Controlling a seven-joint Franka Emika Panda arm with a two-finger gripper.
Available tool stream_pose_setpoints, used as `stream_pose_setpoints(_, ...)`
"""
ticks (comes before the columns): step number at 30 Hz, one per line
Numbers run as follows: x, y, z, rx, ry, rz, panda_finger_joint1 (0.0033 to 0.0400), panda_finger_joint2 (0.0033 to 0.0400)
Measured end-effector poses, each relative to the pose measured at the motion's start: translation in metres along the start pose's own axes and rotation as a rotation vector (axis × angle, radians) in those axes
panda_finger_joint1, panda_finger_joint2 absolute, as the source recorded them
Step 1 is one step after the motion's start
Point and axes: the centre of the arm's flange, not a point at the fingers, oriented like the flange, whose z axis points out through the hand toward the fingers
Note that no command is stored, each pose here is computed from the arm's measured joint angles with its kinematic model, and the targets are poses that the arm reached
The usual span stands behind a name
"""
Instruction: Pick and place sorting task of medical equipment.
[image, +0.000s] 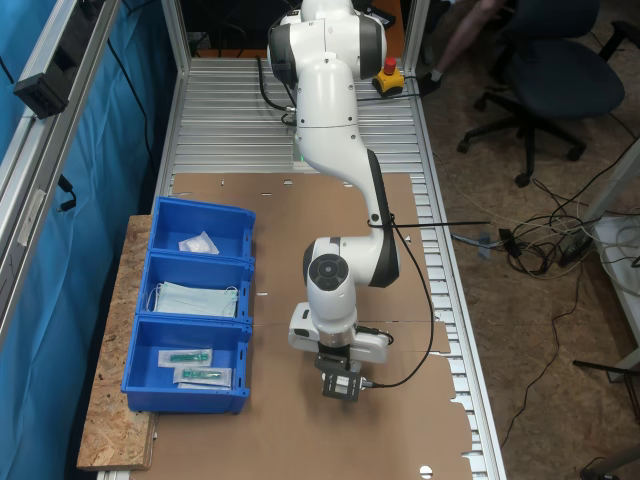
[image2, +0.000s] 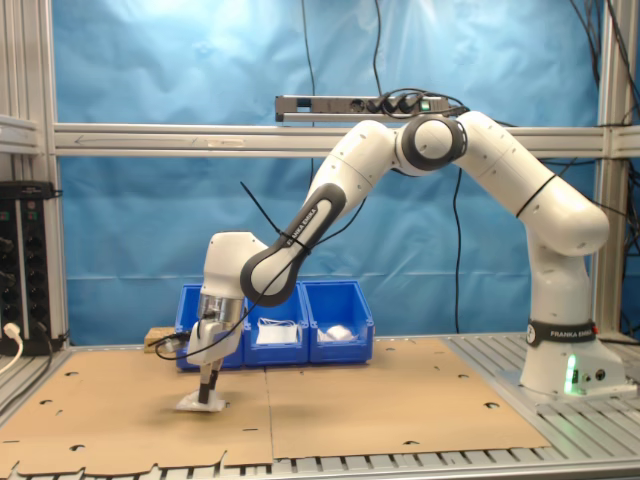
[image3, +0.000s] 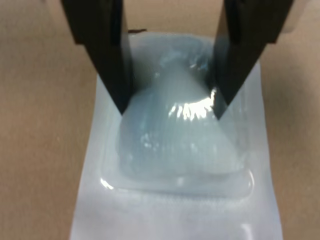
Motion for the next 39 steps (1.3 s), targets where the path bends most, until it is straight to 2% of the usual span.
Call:
stream_pose_setpoints(5, 0.001, -0.001, -0.002, 0.006, 0.004, 0.000, 0.0144, 0.0144)
stream_pose_setpoints(6, 0.001, -0.001, -0.002, 0.007, 0.005, 0.000, 0.0064, 0.0064)
stream_pose_setpoints(15, 0.001, -0.001, -0.002, 0.009, 0.006, 0.000, 0.0064, 0.0064)
stream_pose_setpoints(16, 0.001, -0.001, -0.002, 0.009, 0.006, 0.000, 0.0033, 0.0033)
stream_pose_setpoints(24, -0.002, 0.000, -0.015, 0.002, 0.005, -0.004, 0.0033, 0.0033)
stream_pose_setpoints(32, -0.005, 0.001, -0.062, -0.025, 0.006, -0.013, 0.0033, 0.0033)
stream_pose_setpoints(39, -0.006, 0.012, -0.143, -0.066, 0.017, -0.008, 0.0034, 0.0034)
